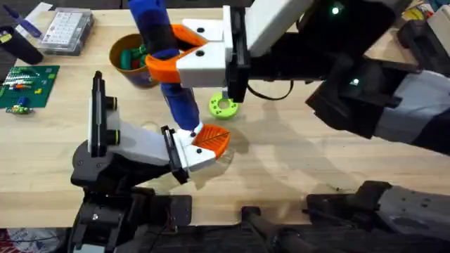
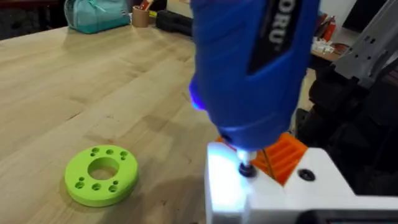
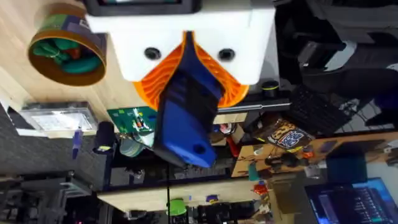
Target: Pick up the gripper from the table and insert it into the empty holder that is missing its gripper. Then pick up a screw, insert it into the mounting hole, and use the screwdriver to tighten it. Finally, clean up the table by picking up the vegetable and placing it into the bucket.
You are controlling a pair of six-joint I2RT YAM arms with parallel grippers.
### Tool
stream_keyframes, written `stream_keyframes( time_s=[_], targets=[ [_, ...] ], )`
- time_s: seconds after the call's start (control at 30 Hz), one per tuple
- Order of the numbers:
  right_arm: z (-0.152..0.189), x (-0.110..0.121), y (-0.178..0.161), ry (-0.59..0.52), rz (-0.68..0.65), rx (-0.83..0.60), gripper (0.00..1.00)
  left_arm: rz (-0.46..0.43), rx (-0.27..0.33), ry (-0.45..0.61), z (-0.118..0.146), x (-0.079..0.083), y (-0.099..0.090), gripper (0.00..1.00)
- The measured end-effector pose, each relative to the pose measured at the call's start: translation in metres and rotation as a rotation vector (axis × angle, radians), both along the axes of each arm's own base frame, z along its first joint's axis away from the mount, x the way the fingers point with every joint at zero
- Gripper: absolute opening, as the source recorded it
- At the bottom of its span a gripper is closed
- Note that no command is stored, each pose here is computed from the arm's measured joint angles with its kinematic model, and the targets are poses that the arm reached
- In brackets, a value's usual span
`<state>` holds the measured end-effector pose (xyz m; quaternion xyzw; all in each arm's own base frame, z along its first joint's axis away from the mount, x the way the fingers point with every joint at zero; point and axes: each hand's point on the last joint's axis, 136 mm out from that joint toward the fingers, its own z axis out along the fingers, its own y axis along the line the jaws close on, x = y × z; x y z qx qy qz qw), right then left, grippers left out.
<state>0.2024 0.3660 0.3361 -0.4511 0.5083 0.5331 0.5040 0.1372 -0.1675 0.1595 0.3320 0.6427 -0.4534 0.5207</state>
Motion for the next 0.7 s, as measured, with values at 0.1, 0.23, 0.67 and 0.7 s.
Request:
stream_keyframes(
  time_s=[0.1,0.23,0.67,0.7],
  targets=[
    [-0.0004,-0.0004,-0.0007,0.001,-0.001,-0.005,0.029,0.0,-0.004,0.011,-0.0001,-0.0001,0.0,0.004],
    [-0.001,-0.0021,-0.0008,-0.008,-0.001,-0.011,0.029,-0.004,-0.005,0.013,0.0,-0.0008,-0.0003,0.004],
    [0.0036,-0.0037,-0.0005,-0.038,0.003,0.005,0.029,-0.002,-0.006,0.014,0.0002,-0.0005,-0.0002,0.004],
    [0.0071,-0.0043,-0.0008,-0.048,0.005,0.018,0.029,-0.002,-0.005,0.013,0.0,-0.0004,-0.0002,0.004]
  ],
)
